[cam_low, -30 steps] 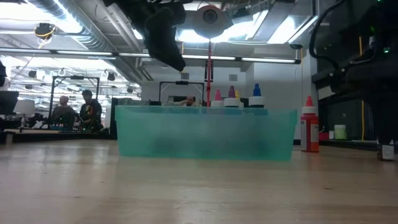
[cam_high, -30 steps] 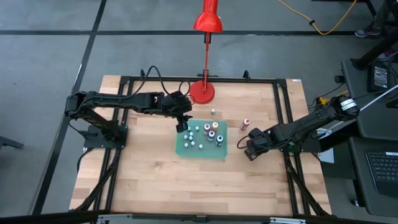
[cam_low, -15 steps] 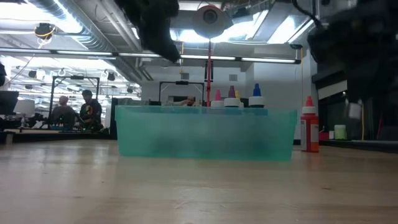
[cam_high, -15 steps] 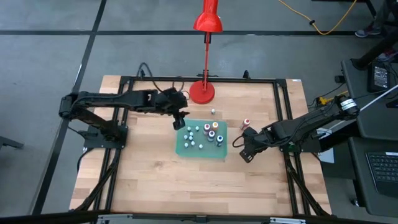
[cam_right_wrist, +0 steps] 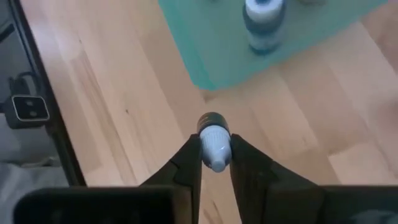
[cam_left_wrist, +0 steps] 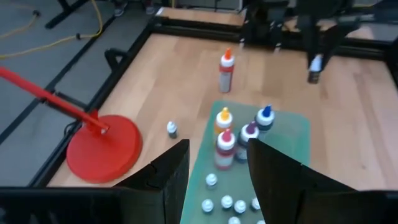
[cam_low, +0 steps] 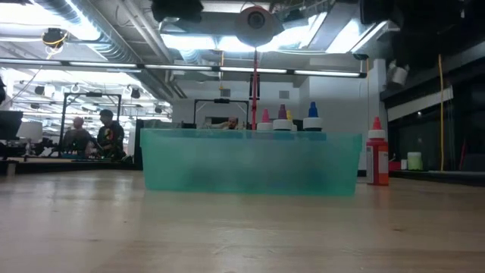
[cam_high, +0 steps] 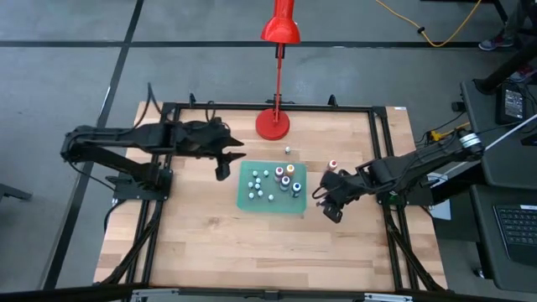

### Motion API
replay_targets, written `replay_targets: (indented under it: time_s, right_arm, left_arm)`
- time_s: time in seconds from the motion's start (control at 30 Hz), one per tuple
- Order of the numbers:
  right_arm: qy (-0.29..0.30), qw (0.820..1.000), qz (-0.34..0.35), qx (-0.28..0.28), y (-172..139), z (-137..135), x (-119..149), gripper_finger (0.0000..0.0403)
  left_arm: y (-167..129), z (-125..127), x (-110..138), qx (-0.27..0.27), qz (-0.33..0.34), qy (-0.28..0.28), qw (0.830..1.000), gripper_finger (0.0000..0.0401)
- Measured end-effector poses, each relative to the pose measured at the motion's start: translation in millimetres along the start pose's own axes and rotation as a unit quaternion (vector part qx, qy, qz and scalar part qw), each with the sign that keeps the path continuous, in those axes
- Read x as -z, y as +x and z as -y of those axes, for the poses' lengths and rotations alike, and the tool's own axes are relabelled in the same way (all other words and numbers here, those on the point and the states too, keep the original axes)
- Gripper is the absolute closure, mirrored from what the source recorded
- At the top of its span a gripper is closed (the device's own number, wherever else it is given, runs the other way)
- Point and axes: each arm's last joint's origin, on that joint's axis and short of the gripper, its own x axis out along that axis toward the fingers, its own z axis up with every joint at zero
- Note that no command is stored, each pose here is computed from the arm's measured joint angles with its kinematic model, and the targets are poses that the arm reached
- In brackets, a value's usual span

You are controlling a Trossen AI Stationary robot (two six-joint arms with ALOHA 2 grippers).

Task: Pick & Place food coloring
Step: Put the small brown food coloring bottle into the green bin

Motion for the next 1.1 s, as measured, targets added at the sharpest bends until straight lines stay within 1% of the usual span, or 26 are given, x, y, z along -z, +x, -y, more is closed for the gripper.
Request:
replay_targets:
  time_s: [0.13, 0.27, 0.37, 0.43, 0.6, 0.73, 0.93, 1.03, 1.1]
  right_arm:
    - [-0.027, 1.0, 0.006, 0.007, 4, -5, -5, 0.0334]
    - [-0.063, 0.998, -0.011, 0.022, 19, -14, -13, 0.0332]
    - [-0.103, 0.994, -0.022, 0.022, 29, -24, -21, 0.0334]
    - [-0.135, 0.99, -0.027, 0.019, 34, -32, -27, 0.0334]
    - [-0.222, 0.975, -0.019, 0.007, 38, -50, -43, 0.0329]
    - [-0.282, 0.959, -0.008, -0.002, 34, -59, -50, 0.0335]
    - [-0.34, 0.94, 0.002, -0.013, 27, -67, -50, 0.0329]
    - [-0.367, 0.93, 0.005, -0.016, 26, -70, -49, 0.0331]
    - [-0.376, 0.926, 0.005, -0.017, 26, -71, -48, 0.0335]
  left_arm:
    - [-10, 6, -1, 0.015, 0.013, 0.008, 1.0, 0.0244]
    - [-13, 14, 0, 0.029, 0.015, 0.012, 0.999, 0.0244]
    - [-15, 20, 1, 0.039, 0.015, 0.004, 0.999, 0.0244]
    - [-16, 25, 2, 0.035, 0.017, -0.003, 0.999, 0.0244]
    - [-20, 34, 4, 0.014, 0.025, -0.01, 1.0, 0.0244]
    - [-22, 39, 4, 0.015, 0.031, -0.022, 0.999, 0.0244]
    - [-25, 43, 2, 0.009, 0.047, -0.086, 0.995, 0.0244]
    - [-27, 48, 4, 0.001, 0.053, -0.103, 0.993, 0.0244]
    - [-29, 52, 4, -0.004, 0.058, -0.11, 0.992, 0.0244]
